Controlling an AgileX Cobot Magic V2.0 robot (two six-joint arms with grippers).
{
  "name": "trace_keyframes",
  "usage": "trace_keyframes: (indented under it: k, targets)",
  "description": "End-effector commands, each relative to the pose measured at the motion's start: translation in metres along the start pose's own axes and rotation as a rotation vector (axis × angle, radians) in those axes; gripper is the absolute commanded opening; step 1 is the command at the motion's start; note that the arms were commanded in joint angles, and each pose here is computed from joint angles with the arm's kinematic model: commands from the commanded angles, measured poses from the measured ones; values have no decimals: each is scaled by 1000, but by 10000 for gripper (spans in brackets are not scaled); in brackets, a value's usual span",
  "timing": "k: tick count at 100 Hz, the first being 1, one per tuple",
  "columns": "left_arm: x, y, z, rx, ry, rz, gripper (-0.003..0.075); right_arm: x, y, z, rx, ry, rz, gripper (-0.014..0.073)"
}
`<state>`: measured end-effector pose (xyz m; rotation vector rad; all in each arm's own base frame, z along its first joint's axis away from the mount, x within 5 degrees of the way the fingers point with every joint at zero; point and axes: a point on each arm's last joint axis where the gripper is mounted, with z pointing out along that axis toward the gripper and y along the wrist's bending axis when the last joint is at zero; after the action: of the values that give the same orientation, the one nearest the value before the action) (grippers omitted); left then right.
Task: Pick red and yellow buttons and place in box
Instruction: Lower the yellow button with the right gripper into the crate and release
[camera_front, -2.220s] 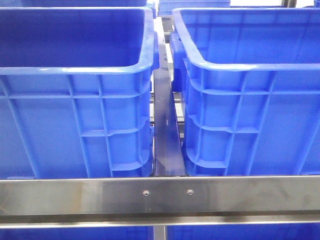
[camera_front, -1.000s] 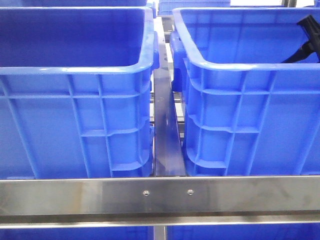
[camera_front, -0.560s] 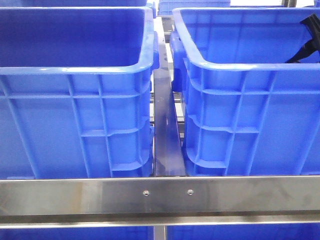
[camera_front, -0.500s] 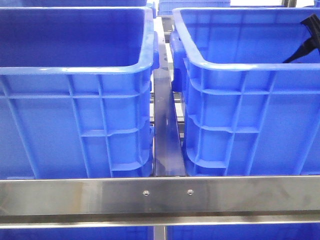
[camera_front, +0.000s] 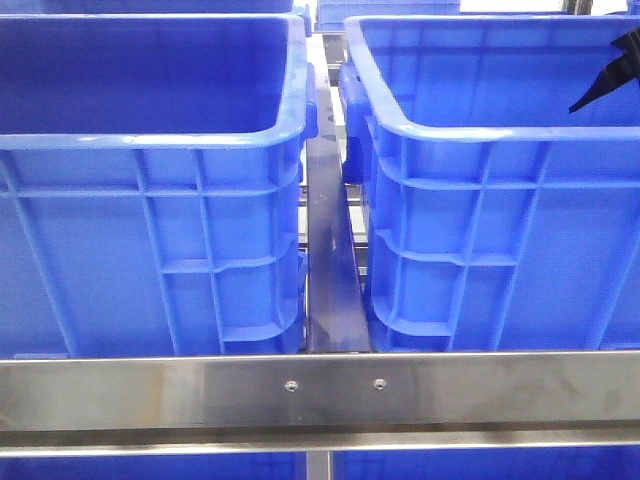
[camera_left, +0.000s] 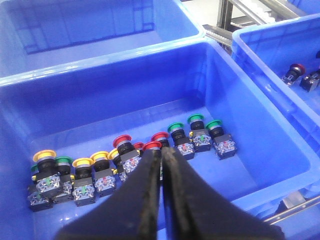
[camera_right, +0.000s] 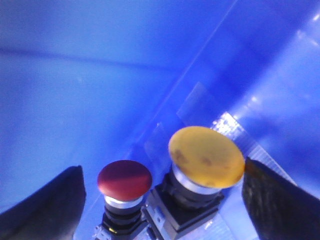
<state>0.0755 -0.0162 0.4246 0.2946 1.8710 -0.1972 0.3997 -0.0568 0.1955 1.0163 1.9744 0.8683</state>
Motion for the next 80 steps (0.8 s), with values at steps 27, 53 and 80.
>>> trace_keyframes:
  k: [27,53,80]
  targets:
    - [-11,-1,-2,12,-79,7,-19,-13,42,-41,-102,-26,-220,654]
    - [-11,-1,-2,13,-80,7,-19,-12,64,-83,-100,-105,-359,654]
    - [-11,-1,-2,13,-80,7,-19,9,88,-143,-149,-159,-577,654]
